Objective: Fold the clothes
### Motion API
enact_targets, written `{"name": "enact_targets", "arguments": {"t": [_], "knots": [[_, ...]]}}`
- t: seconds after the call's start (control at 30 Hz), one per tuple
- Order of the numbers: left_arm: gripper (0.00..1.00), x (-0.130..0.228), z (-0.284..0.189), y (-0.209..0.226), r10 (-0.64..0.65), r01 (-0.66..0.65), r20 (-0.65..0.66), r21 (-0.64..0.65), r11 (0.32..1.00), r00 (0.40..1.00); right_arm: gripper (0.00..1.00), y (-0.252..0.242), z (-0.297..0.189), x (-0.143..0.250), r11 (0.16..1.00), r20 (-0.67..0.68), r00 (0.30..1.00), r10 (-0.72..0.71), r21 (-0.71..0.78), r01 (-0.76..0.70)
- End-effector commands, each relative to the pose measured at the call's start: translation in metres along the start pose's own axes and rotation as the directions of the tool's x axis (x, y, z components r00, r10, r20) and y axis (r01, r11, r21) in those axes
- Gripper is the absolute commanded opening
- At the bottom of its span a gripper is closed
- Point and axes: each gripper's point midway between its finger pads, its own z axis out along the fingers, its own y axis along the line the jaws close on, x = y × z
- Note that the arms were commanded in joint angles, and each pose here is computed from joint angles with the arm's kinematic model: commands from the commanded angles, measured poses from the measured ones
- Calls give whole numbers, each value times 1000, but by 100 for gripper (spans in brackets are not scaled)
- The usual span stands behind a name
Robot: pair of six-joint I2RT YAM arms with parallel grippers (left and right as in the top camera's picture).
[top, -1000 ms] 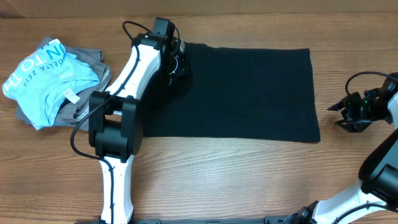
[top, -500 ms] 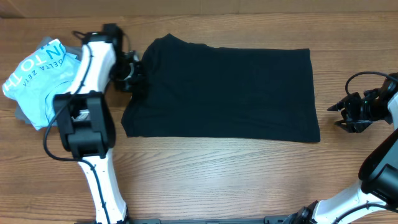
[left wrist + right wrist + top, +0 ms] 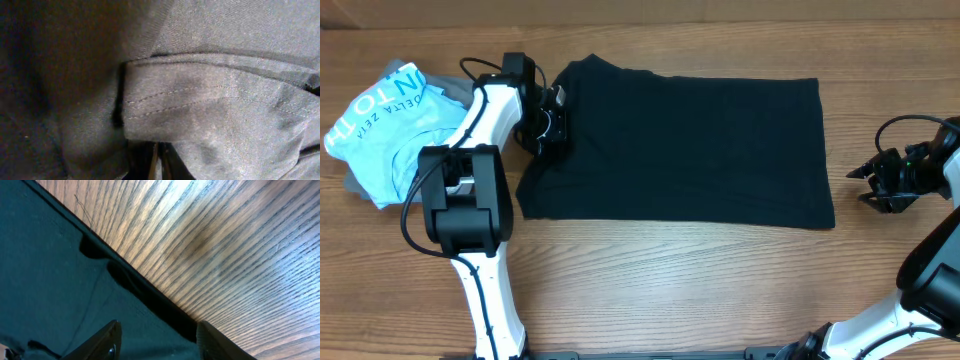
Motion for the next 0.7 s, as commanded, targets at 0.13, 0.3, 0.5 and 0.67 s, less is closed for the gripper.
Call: {"name": "enact_targets", "arguments": {"t": [0.13,0.3,0.5,0.67], "knots": [[4,-15,-20,0,-26,24,49,32,999,998,52,6,-12,-6,1000,49,998,-25,-10,25],[4,-26,-45,-1,-30,29,67,26,999,997,52,5,-12,-6,1000,48,999,-25,-10,25],[15,-40,-68,3,-23,24,110,-13,1000,994,52,6,-12,-6,1000,49,999,-25,-10,25],[30,-42,-58,8,-12,18,114,-46,999,993,52,6,-12,-6,1000,49,998,-25,-10,25]]}}
